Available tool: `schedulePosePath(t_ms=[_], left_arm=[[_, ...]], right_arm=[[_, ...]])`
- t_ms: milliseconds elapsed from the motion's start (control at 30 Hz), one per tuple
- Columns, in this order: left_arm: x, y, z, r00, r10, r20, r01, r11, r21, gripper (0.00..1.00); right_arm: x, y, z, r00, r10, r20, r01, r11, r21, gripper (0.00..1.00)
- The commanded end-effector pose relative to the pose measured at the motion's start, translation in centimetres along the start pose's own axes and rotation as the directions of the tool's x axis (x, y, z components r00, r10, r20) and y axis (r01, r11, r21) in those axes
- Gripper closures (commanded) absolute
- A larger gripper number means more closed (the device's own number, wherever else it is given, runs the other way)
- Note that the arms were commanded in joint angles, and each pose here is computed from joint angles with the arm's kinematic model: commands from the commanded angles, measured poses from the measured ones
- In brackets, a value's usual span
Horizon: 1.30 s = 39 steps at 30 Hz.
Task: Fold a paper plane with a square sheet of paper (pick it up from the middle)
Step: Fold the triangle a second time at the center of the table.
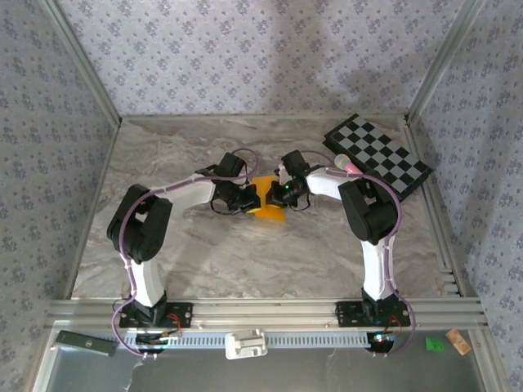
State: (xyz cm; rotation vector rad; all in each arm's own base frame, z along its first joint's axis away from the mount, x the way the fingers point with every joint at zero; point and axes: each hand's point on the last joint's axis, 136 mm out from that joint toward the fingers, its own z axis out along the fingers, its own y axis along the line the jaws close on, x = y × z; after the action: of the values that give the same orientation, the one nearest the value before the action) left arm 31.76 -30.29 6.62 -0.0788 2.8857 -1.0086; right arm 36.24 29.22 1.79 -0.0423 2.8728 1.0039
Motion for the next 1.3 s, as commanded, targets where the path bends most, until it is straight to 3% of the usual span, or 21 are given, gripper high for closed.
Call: schedulePosePath(t_ms=[0, 333, 533, 767, 1267], left_arm=[[-0.2, -0.4, 0.6, 1.0, 0.001, -0.006, -0.001, 1.0, -0.004, 1.0], [2.0, 3.7, -2.3, 1.0, 0.018, -0.019, -0.021, 0.977, -0.214, 1.0], [0.3, 0.5, -2.8, 0.998, 0.043, 0.051, -0.038, 0.995, -0.094, 1.0], [-0.3, -1.9, 0.0, 1.0, 0.027, -0.003, -0.027, 0.999, 0.036, 1.0], [2.0, 1.0, 2.6, 0.994, -0.001, -0.113, -0.003, 0.999, -0.038, 1.0]], right_arm=[[4.4, -7.6, 2.1, 0.986, 0.122, -0.115, -0.091, 0.965, 0.245, 0.97], [4.4, -7.5, 2.0, 0.986, 0.122, -0.116, -0.091, 0.966, 0.243, 0.97], [4.4, -7.6, 2.0, 0.985, 0.123, -0.117, -0.091, 0.965, 0.246, 0.97], [4.5, -7.6, 2.0, 0.985, 0.126, -0.119, -0.094, 0.966, 0.243, 0.97], [4.6, -7.6, 2.2, 0.982, 0.142, -0.123, -0.112, 0.968, 0.224, 0.97]])
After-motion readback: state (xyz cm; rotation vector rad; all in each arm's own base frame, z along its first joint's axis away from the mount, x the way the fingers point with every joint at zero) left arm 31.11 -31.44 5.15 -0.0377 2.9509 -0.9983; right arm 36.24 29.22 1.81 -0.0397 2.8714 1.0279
